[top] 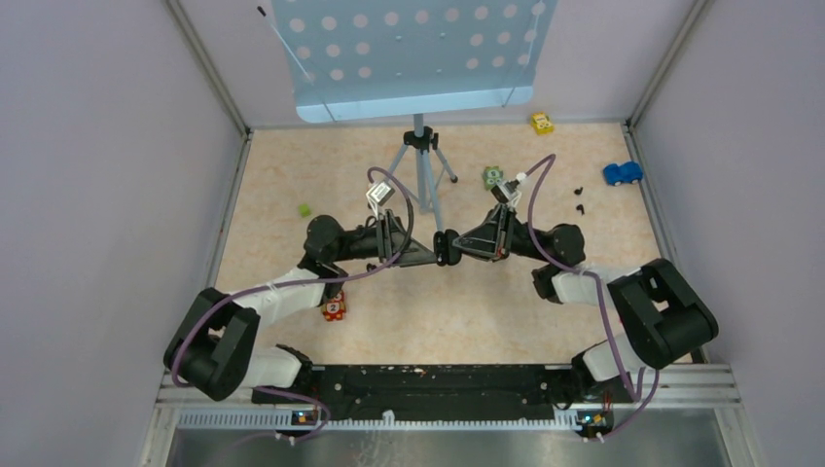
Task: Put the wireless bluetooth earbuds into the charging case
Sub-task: Pass from the right arm to the left
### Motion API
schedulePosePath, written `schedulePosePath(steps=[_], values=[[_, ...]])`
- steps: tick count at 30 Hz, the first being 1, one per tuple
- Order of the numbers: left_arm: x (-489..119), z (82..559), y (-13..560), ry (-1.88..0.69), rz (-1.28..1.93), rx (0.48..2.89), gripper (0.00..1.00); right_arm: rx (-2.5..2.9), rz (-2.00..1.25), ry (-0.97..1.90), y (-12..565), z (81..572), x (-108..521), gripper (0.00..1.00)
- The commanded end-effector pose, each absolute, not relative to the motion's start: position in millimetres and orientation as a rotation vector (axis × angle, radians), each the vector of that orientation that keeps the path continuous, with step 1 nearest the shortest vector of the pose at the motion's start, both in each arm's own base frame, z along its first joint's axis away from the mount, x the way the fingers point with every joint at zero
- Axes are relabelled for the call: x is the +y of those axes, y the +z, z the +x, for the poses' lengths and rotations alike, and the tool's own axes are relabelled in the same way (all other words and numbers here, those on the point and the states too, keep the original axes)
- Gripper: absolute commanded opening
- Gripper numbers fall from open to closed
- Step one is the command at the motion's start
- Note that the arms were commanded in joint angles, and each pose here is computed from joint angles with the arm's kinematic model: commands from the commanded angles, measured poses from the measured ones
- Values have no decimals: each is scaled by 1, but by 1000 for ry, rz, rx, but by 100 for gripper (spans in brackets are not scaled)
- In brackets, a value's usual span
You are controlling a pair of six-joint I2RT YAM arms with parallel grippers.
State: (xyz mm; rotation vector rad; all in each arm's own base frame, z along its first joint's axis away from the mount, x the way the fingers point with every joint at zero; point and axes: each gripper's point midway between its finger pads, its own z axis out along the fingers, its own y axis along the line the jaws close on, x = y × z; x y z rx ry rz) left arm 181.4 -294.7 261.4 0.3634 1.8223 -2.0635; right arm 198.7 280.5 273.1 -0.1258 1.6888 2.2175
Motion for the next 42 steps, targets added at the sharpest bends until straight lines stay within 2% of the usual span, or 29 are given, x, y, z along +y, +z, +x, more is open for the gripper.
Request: schedulePosePath(steps=[1,5,11,25,29,30,32,34,36,42], values=[[-300,187,281,-2041,420,1730,76,1431,-335,2208,310,183,277,0],[-302,191,284,-2034,410,1721,68,1441,-333,2216,308,181,279,0],[-307,196,283,-2041,415,1733,50,1449,-333,2223,307,181,280,0],[-309,198,281,-2046,421,1760,24,1484,-309,2241,301,188,284,0],[-309,198,281,-2037,426,1764,13,1496,-293,2243,298,189,284,0],[-308,197,281,-2035,425,1768,11,1499,-288,2244,297,190,284,4],[-308,197,280,-2030,427,1774,7,1503,-288,2246,296,190,284,32],[-308,198,279,-2021,425,1788,7,1507,-294,2247,296,189,284,46],[-309,199,277,-2009,422,1818,7,1513,-280,2250,295,189,283,53],[-308,201,269,-1933,403,1920,2,1639,-191,2126,271,196,283,59]])
